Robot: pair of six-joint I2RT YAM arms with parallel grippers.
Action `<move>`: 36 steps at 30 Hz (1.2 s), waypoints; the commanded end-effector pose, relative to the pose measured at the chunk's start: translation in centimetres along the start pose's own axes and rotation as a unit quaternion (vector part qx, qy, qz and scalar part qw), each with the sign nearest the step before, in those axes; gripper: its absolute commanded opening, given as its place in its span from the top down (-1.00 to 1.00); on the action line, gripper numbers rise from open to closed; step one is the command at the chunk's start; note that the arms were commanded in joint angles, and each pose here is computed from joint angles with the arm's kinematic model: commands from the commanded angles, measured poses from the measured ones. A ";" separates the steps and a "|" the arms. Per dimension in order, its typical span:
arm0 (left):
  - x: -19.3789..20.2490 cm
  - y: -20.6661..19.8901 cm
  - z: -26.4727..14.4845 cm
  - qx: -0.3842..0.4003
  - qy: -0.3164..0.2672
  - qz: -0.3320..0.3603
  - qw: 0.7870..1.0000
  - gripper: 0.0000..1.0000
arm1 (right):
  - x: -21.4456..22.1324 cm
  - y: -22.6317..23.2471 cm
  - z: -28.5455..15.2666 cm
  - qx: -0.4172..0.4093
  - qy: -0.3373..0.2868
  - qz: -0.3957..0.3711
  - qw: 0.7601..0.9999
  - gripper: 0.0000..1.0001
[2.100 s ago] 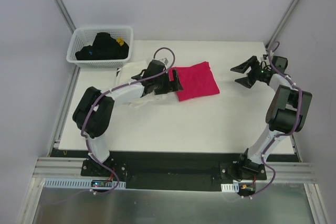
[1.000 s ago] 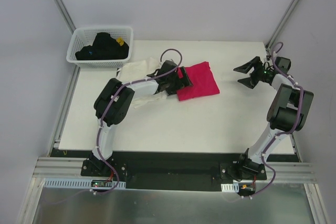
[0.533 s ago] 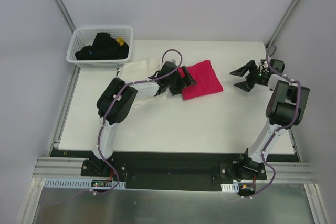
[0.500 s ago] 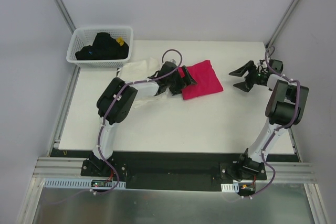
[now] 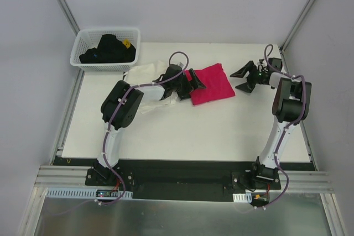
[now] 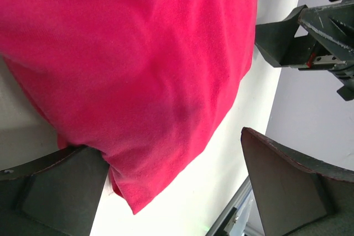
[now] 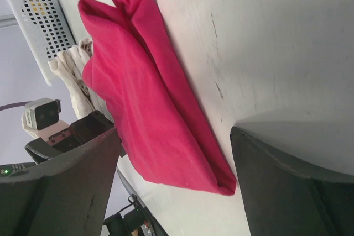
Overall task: Fold and stack the t-shirts
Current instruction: Put the neatly folded tshirt into the corner of the board with both arms
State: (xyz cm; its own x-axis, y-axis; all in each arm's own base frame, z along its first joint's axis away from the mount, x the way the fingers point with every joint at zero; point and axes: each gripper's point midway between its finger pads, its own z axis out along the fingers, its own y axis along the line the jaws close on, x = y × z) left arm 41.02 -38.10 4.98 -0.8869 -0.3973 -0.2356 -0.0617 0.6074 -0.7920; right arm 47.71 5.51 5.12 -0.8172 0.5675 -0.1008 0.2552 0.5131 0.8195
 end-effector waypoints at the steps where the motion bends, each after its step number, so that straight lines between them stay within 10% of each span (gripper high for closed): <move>1: 1.7 7.7 0.5 -0.098 0.030 -0.025 0.994 -0.98 | -1.3 0.9 0.9 -0.001 -0.009 -0.011 1.000 -0.66; 26: 0.6 7.9 0.7 -0.080 0.046 -0.043 0.995 -0.94 | 3.1 4.4 6.3 -0.033 0.054 -0.030 0.998 -0.65; 36: 0.4 7.5 0.6 -0.076 0.044 -0.039 0.995 -0.94 | 5.0 5.0 5.7 -0.051 0.041 -0.022 0.998 -0.23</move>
State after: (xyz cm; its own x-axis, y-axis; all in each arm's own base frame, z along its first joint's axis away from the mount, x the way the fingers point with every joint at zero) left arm 42.17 -37.17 4.85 -0.9020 -0.3881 -0.1890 -0.0697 0.5630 -0.8235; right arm 48.28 14.17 4.55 -0.8768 0.4733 -0.0843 0.1710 0.4710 0.8654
